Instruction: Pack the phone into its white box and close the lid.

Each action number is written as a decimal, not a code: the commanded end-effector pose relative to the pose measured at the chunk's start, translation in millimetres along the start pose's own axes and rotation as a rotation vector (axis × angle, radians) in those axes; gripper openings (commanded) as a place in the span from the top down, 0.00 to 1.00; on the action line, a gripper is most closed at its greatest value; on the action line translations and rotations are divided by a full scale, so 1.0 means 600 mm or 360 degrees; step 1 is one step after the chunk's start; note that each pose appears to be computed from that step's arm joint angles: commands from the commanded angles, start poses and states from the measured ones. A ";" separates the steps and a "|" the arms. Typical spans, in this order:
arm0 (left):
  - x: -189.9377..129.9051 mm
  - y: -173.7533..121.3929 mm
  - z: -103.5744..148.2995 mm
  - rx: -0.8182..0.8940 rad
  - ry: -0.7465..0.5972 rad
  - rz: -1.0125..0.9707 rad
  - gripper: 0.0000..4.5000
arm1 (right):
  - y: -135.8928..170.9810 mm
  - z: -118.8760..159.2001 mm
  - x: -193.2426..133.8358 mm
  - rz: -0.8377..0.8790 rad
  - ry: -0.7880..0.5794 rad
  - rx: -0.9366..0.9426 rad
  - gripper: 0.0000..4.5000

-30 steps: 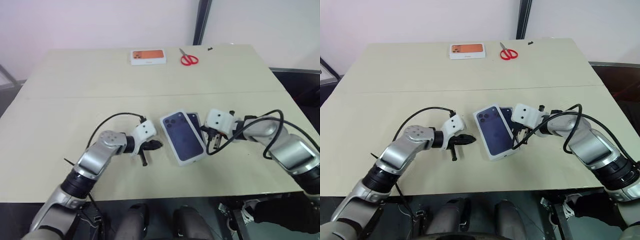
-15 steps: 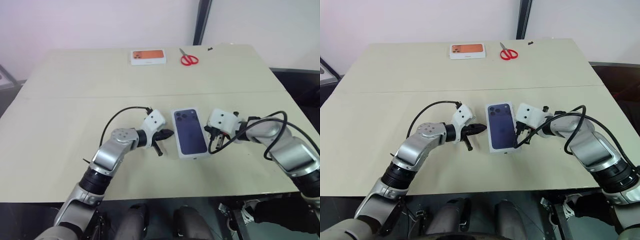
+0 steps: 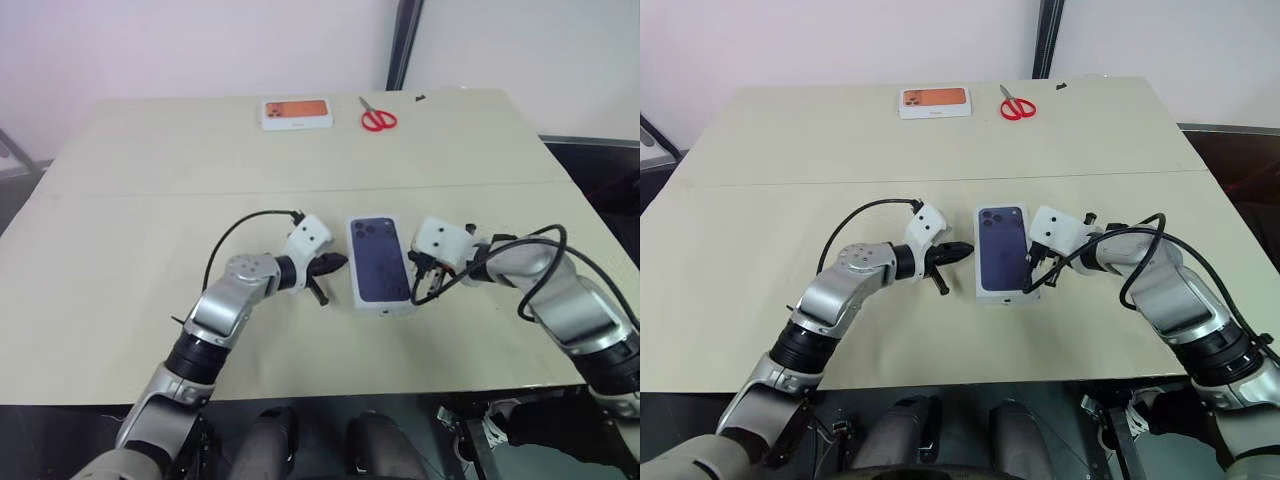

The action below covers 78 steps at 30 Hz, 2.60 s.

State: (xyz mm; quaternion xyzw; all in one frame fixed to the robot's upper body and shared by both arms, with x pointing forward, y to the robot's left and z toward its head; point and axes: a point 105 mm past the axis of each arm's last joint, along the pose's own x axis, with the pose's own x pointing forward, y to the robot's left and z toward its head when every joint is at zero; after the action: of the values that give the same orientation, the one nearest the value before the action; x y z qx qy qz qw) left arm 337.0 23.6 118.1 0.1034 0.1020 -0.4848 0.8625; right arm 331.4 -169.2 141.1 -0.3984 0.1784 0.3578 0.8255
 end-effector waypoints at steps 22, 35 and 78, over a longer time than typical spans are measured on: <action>0.004 -0.024 0.012 0.0084 -0.0031 -0.0100 0.99 | -0.011 0.003 -0.011 -0.0047 -0.0006 -0.0018 0.99; -0.003 0.022 0.085 -0.0008 -0.0286 0.0013 0.99 | -0.007 0.033 -0.101 0.0162 -0.0278 0.0139 0.99; -0.262 0.106 -0.026 0.0060 -0.0108 0.0681 0.99 | -0.081 -0.045 -0.079 -0.0057 -0.0654 0.0783 0.99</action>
State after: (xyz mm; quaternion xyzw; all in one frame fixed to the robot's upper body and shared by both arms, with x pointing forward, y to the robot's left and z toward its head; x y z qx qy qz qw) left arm 311.8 185.7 136.5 0.1168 0.0667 -0.3028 0.9435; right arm 335.8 -232.9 167.1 -0.0985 0.0993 0.3535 0.9249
